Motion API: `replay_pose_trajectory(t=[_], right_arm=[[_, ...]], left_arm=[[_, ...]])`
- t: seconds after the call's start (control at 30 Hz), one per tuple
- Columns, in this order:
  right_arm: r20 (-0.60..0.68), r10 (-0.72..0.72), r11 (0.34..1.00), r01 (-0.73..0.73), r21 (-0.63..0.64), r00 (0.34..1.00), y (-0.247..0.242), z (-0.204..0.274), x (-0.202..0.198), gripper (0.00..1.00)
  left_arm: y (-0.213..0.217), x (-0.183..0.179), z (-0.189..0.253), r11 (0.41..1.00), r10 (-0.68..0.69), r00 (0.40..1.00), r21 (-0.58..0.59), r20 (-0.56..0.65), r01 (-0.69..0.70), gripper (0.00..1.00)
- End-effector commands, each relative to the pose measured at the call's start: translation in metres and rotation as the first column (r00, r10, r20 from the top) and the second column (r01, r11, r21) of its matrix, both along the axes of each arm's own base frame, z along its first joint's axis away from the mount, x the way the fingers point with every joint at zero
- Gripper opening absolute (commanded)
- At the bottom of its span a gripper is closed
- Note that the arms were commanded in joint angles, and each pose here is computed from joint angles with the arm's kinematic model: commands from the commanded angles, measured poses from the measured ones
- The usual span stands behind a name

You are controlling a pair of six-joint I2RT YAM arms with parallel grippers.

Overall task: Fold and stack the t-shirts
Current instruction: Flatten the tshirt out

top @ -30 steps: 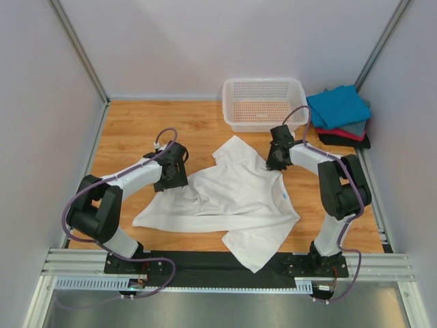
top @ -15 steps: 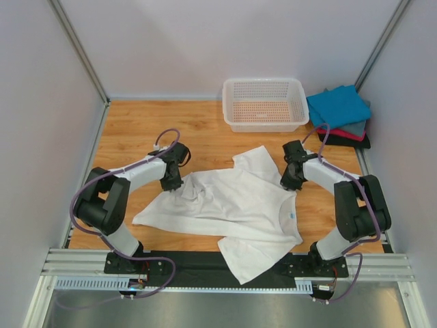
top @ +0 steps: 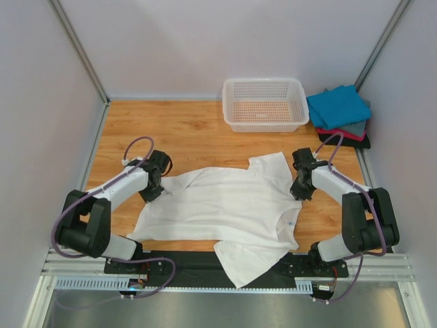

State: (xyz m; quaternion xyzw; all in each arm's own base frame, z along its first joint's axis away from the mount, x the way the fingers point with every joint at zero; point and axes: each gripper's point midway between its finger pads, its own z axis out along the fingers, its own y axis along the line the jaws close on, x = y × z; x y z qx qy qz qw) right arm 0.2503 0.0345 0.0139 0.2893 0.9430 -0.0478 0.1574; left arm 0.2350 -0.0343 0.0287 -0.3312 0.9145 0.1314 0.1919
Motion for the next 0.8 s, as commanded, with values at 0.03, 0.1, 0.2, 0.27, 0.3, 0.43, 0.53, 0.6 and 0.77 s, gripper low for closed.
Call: replay_pose_trajectory(t=[0.03, 0.1, 0.2, 0.27, 0.3, 0.43, 0.53, 0.6, 0.77], right_arm=[[-0.043, -0.049, 0.998, 0.048, -0.030, 0.998, -0.010, -0.003, -0.023, 0.00], [-0.050, -0.043, 0.999, 0.042, -0.016, 0.998, -0.008, -0.003, -0.026, 0.00], [-0.051, -0.023, 1.000, 0.023, -0.006, 0.998, -0.007, -0.002, -0.028, 0.00], [-0.041, -0.014, 1.000, 0.014, -0.004, 0.999, -0.006, 0.002, -0.027, 0.00], [-0.038, -0.002, 1.000, 0.002, -0.004, 0.999, -0.006, 0.005, -0.026, 0.02], [0.022, 0.022, 1.000, -0.023, 0.013, 0.999, -0.003, 0.031, -0.013, 0.11], [0.092, 0.037, 0.999, -0.040, 0.028, 0.995, 0.001, 0.057, 0.000, 0.17], [0.139, 0.042, 0.998, -0.047, 0.033, 0.989, 0.003, 0.073, 0.010, 0.23], [0.229, 0.042, 0.998, -0.050, 0.030, 0.973, 0.004, 0.091, 0.031, 0.34]], left_arm=[[0.017, -0.017, 0.020, 0.993, 0.109, 0.991, 0.024, 0.075, -0.111, 0.00], [0.018, -0.020, 0.022, 0.994, 0.108, 0.991, 0.021, 0.075, -0.110, 0.00], [0.014, -0.022, 0.025, 0.997, 0.074, 0.996, 0.008, 0.049, -0.075, 0.12], [0.006, -0.016, 0.031, 1.000, 0.001, 0.999, -0.022, 0.047, 0.000, 0.40], [0.002, -0.009, 0.042, 0.999, -0.032, 0.997, -0.038, 0.077, 0.035, 0.42], [-0.006, 0.008, 0.081, 0.990, -0.120, 0.979, -0.052, 0.166, 0.130, 0.55], [-0.016, 0.020, 0.108, 0.981, -0.148, 0.954, -0.082, 0.261, 0.174, 0.59], [-0.026, 0.026, 0.112, 0.972, -0.148, 0.938, -0.127, 0.312, 0.196, 0.61], [-0.058, 0.046, 0.098, 0.940, -0.065, 0.927, -0.290, 0.369, 0.181, 0.64]])
